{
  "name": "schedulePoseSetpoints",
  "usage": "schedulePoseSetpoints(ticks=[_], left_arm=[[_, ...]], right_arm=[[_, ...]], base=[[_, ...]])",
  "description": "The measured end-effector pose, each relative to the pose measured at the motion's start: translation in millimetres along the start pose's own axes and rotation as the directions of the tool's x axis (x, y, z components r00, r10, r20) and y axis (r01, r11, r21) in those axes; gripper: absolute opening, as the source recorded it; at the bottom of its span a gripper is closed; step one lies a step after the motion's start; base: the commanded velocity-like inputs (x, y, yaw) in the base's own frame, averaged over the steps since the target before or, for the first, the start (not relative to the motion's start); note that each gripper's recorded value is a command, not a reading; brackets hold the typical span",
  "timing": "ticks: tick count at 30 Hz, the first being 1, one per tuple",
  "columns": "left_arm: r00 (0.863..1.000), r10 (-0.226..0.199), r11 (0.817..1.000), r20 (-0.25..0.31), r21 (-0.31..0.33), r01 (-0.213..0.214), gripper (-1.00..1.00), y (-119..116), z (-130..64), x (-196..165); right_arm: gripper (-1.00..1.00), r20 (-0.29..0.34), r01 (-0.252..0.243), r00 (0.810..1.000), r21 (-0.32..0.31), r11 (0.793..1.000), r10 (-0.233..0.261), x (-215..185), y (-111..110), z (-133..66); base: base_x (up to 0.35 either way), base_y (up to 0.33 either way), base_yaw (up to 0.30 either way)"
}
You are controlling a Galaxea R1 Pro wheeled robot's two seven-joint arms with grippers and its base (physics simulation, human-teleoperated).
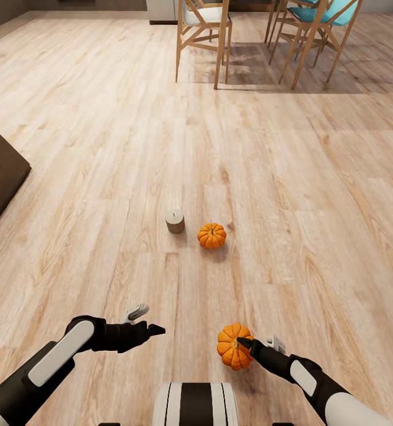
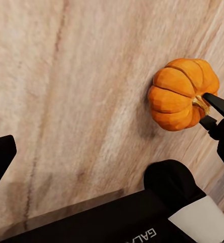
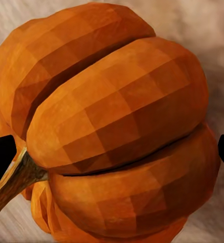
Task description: Place each of the two pumpkins and all three candles from the living room inside a cabinet in the living room (use any cabinet), then make sure every cabinet is closed, and position the cauldron so it is next to a table in the living room.
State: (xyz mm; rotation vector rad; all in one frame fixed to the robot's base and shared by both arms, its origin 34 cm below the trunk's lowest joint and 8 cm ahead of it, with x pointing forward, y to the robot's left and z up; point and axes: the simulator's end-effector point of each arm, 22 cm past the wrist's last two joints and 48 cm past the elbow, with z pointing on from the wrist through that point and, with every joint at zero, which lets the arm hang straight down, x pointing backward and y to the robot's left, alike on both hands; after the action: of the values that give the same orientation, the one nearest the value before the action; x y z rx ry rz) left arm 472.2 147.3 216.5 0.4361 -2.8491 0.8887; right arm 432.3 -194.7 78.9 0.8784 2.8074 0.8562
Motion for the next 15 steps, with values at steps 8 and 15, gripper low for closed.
schedulePoseSetpoints(ticks=[8, 15], left_arm=[[1.0, 0.0, 1.0, 0.0, 0.0, 0.0, 1.0, 0.2, -0.1, 0.0], [1.0, 0.0, 1.0, -0.001, 0.0, 0.0, 1.0, 0.0, 0.1, 0.3]], right_arm=[[1.0, 0.0, 0.0, 1.0, 0.0, 1.0, 0.0, -0.1, 0.0, 0.0], [1.0, 0.0, -0.001, 1.0, 0.0, 1.0, 0.001, -0.1, 0.0, 0.0]], base=[[0.0, 0.0, 0.0], [0.0, 0.0, 0.0]])
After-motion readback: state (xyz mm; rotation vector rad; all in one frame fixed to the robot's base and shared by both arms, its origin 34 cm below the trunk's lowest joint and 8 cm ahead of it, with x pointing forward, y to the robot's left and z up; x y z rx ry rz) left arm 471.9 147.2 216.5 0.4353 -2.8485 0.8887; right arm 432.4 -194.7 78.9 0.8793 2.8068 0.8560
